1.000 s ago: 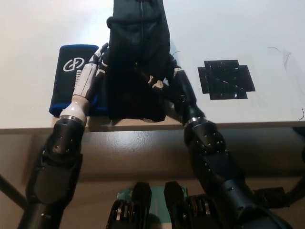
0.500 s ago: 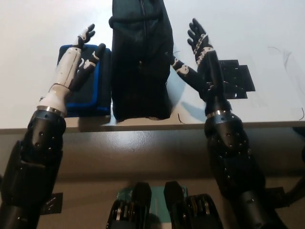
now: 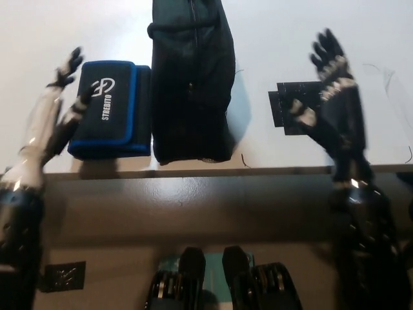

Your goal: Use both hands to pick up the lunch bag on the right hand side and smoothly move it near the note book on the left hand side

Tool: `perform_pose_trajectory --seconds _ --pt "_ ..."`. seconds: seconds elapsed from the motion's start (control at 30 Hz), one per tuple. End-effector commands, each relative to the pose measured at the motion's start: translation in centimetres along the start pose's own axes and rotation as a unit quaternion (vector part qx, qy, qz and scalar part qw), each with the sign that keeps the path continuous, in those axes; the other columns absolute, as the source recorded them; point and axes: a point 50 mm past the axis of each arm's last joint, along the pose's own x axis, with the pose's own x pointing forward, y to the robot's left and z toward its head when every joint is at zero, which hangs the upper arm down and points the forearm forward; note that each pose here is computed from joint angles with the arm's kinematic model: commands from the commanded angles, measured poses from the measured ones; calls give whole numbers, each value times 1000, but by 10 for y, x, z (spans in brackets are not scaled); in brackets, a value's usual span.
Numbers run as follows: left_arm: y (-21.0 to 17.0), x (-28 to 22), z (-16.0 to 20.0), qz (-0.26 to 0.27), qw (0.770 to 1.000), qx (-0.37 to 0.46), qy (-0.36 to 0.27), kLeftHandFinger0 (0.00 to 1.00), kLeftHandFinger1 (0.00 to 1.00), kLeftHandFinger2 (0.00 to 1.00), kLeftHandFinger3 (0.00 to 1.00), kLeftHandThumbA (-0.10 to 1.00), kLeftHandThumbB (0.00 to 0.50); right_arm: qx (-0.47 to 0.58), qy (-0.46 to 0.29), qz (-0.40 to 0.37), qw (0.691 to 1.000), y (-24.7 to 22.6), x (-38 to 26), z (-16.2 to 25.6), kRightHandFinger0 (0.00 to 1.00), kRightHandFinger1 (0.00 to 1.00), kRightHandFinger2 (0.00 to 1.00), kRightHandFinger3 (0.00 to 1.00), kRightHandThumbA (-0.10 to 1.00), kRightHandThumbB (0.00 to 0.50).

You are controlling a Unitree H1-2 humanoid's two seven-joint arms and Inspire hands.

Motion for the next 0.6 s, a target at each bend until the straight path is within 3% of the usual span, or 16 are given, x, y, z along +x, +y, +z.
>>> perform_pose_trajectory --seconds 0.0,0.07,0.13,0.23,0.27,0.37,0.57 --pt "35 -33 3 44 996 -36 -72 1000 1000 1000 1000 1000 388 -22 -12 -13 1000 -39 -27 24 1000 1000 1000 1000 1000 368" --pt "38 -55 -2 59 994 -53 -72 1000 1000 1000 1000 1000 377 -42 -10 -41 998 -54 -46 23 1000 1000 1000 1000 1000 400" --pt "39 -70 -7 64 993 -66 -68 1000 1000 1000 1000 1000 336 -55 -4 -52 997 -64 -59 21 1000 1000 1000 1000 1000 444" --pt "41 -88 -16 62 994 -72 -60 1000 1000 1000 1000 1000 274 -68 6 -54 996 -75 -73 20 1000 1000 1000 1000 1000 457" --pt "41 -96 -22 61 994 -75 -49 1000 1000 1000 1000 1000 302 -72 10 -55 996 -77 -78 18 1000 1000 1000 1000 1000 457" --pt "41 -112 -31 60 995 -71 -33 1000 1000 1000 1000 1000 319 -78 14 -55 995 -82 -86 16 1000 1000 1000 1000 1000 452" --pt "42 -140 -54 64 996 -64 1 1000 1000 1000 1000 1000 332 -82 42 -62 994 -91 -109 -1 1000 1000 1000 1000 1000 359"
